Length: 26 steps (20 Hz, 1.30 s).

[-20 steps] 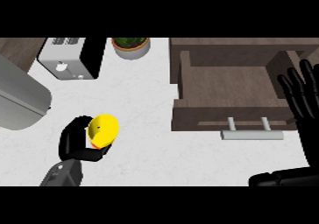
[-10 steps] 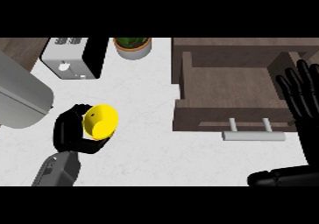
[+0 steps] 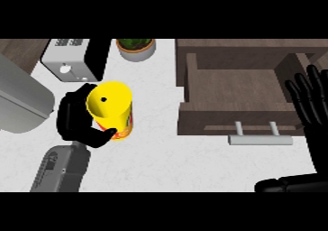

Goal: Pick up the cup, place it into the drawer and close the drawer

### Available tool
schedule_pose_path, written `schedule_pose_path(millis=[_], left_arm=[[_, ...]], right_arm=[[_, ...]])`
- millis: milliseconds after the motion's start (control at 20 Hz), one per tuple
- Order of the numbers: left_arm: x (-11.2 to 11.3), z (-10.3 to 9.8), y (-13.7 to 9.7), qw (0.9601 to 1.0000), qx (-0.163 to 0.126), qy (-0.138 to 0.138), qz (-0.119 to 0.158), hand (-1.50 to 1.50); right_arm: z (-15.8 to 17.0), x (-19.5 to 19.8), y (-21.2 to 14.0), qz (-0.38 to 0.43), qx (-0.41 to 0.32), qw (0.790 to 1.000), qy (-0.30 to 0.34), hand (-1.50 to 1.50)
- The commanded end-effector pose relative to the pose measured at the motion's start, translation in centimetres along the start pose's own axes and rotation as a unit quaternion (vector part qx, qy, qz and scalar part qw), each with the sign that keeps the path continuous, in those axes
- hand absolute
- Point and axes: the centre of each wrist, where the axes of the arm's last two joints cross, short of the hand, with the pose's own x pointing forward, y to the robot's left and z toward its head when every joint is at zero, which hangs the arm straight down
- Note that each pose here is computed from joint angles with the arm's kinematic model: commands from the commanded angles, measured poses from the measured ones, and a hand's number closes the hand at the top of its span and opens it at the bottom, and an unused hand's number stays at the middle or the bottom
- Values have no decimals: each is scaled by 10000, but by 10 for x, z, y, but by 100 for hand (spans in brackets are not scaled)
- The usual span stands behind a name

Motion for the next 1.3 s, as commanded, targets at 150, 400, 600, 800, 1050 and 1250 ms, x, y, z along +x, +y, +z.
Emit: schedule_pose_path(millis=[150,400,600,800,1050,1250], left_arm=[[47,-66,-53,9998,-160,-50,45,150],[47,-90,-89,9995,-242,-131,-152,150],[62,-125,-114,9992,-314,-48,-254,150],[49,-134,-129,9976,-430,-72,-531,150],[61,-161,-158,9968,-517,120,-592,150],[39,-165,-172,9948,-475,281,-861,150]], right_arm=[[-10,-12,2,-12,69,10000,-55,-150],[-6,-7,-13,41,-23,9999,-139,-150],[-7,1,-4,65,2,10000,32,-150],[4,1,-3,19,73,10000,50,-150],[6,-4,-16,80,1,10000,-26,-150],[-7,-11,-11,75,124,9999,-6,-150]])
